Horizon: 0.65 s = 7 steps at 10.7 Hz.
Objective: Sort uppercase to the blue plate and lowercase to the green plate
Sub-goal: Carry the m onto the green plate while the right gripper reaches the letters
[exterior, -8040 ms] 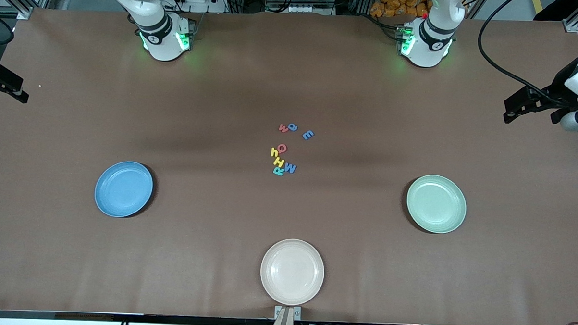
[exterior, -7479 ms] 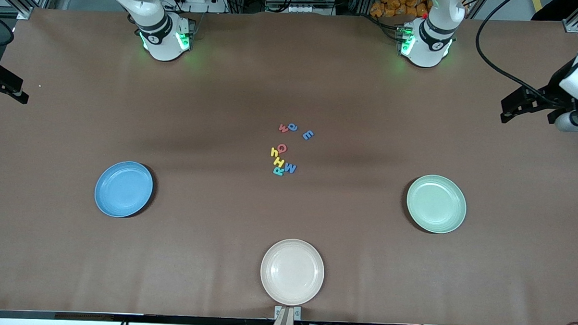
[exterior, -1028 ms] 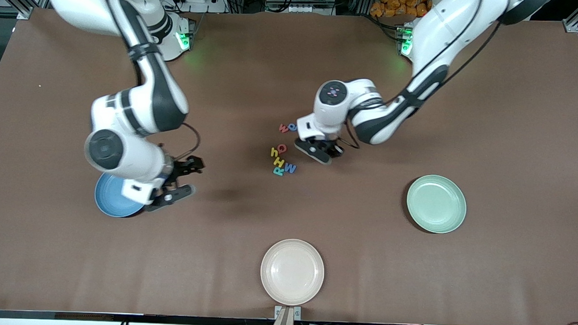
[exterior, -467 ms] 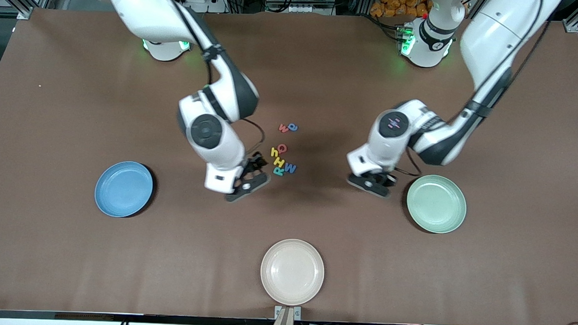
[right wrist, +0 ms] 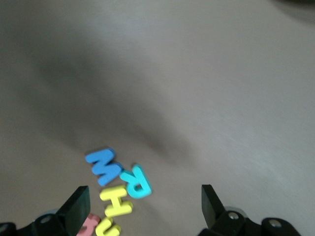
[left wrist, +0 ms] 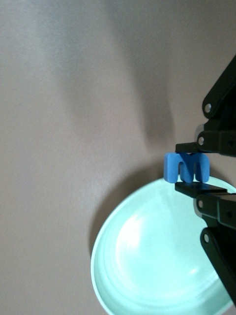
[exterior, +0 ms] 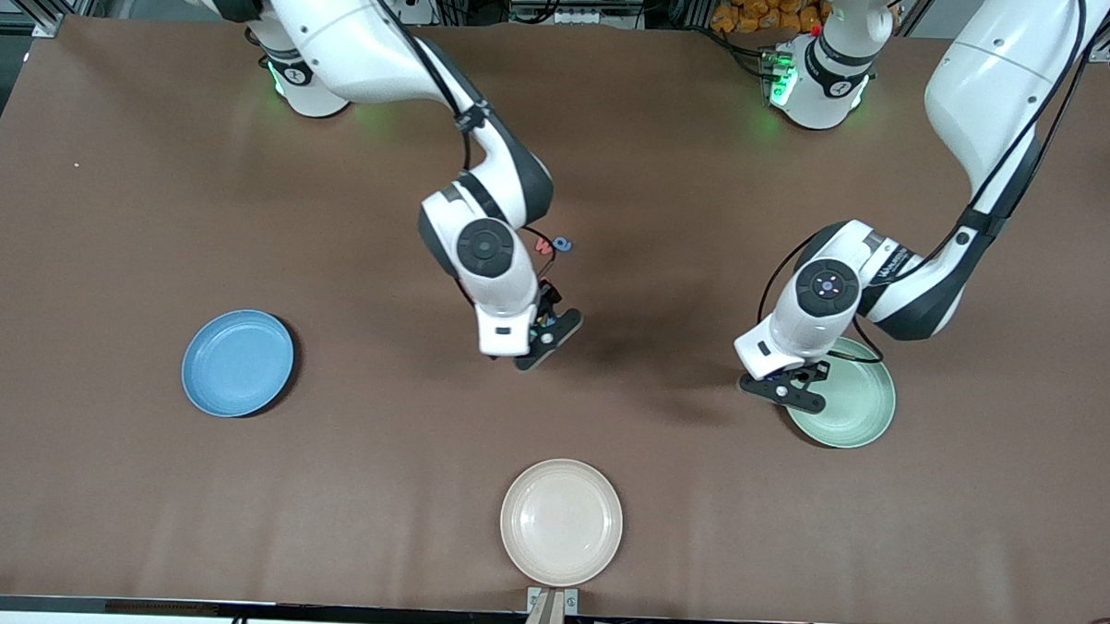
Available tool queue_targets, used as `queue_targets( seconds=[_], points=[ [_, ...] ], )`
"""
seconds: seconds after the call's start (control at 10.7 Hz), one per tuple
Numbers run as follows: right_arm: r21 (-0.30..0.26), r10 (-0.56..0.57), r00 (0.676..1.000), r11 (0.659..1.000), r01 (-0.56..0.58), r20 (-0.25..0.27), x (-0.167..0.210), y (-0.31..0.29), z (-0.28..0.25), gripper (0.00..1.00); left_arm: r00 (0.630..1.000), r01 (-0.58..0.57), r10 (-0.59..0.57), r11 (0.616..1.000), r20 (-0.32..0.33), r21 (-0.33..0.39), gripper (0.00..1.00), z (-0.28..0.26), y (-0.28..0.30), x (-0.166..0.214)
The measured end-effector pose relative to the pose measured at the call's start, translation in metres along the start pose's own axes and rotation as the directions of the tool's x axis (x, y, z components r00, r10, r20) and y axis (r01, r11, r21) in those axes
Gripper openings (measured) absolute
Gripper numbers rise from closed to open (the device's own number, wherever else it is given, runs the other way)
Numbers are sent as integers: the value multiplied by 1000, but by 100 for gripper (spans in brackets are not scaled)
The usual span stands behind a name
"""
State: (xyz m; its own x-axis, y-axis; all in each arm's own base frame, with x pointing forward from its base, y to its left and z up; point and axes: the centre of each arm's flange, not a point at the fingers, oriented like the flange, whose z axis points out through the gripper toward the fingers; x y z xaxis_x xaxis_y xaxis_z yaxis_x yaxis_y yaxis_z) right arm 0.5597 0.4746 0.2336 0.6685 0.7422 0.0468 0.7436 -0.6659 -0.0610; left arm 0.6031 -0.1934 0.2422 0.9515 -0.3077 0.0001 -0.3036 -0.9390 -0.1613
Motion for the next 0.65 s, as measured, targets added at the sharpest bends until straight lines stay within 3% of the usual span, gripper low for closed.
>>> queue_targets(
  seconds=[0.28, 0.65],
  points=[
    [-13, -130, 992, 991, 130, 8, 10, -15, 20, 100, 999, -20, 22, 999, 27, -43, 27, -19, -46, 1],
    [-49, -226, 973, 973, 228, 40, 11, -54, 42, 100, 998, -19, 24, 997, 66, -72, 27, 6, -111, -9]
  ],
)
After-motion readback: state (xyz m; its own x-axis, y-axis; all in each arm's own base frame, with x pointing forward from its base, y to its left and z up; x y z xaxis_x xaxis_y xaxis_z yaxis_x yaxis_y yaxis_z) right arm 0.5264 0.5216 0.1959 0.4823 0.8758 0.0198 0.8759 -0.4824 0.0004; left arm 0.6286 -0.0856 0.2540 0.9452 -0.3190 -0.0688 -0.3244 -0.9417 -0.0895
